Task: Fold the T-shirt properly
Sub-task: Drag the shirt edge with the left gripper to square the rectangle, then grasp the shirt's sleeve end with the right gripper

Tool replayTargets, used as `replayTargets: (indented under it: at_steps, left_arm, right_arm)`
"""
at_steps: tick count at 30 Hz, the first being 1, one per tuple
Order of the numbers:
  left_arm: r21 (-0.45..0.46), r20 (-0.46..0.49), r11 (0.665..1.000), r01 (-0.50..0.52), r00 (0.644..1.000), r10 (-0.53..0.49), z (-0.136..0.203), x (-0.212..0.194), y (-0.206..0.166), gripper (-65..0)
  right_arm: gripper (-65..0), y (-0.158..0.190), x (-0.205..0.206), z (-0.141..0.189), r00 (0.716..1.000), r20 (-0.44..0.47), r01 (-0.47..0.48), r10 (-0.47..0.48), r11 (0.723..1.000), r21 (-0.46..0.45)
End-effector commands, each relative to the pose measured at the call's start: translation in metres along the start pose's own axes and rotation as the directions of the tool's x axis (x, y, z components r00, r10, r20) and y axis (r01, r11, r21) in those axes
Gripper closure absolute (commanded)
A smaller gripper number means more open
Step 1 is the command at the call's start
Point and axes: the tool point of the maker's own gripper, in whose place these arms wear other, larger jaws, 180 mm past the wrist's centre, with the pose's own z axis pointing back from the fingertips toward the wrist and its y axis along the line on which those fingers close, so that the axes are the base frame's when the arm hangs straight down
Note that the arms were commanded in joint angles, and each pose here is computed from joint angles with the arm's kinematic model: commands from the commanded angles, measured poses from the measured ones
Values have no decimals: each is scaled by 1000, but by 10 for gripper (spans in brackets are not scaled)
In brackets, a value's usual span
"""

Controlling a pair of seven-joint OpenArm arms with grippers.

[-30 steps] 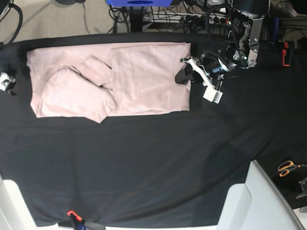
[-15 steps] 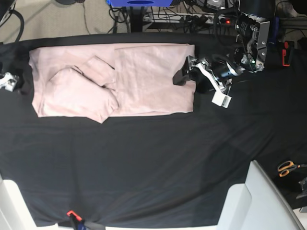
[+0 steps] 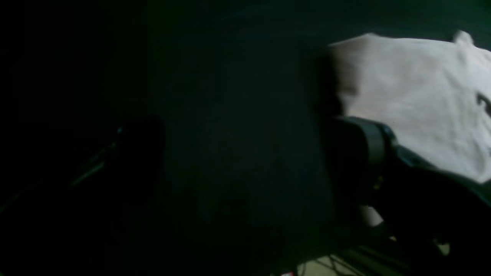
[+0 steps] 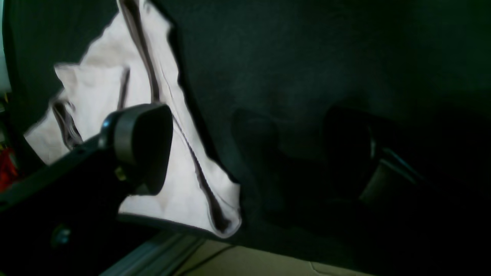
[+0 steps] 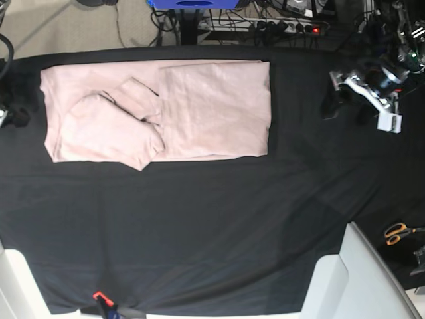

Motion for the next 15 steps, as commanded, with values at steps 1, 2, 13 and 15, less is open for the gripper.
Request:
replayTargets:
  at_steps: [1, 2, 13, 15]
  left_arm:
    - [-4, 42, 1000, 11, 999, -11, 3, 13, 2, -650]
    - [-2, 39, 1000, 6, 999, -6, 3, 12, 3, -650]
    - [-13, 37, 1000, 1, 999, 0, 0, 10, -1, -650]
    - [-13, 37, 1000, 1, 999, 0, 0, 10, -1, -650]
  right_arm:
    - [-591, 2, -34, -12, 991, -137, -10, 8, 1000, -16]
    - [-590, 5, -36, -15, 988, -149, -29, 27, 999, -12]
    - [-585, 33, -83, -31, 951, -279, -130, 135, 991, 37]
    - [-585, 42, -87, -32, 945, -285, -153, 161, 987, 50]
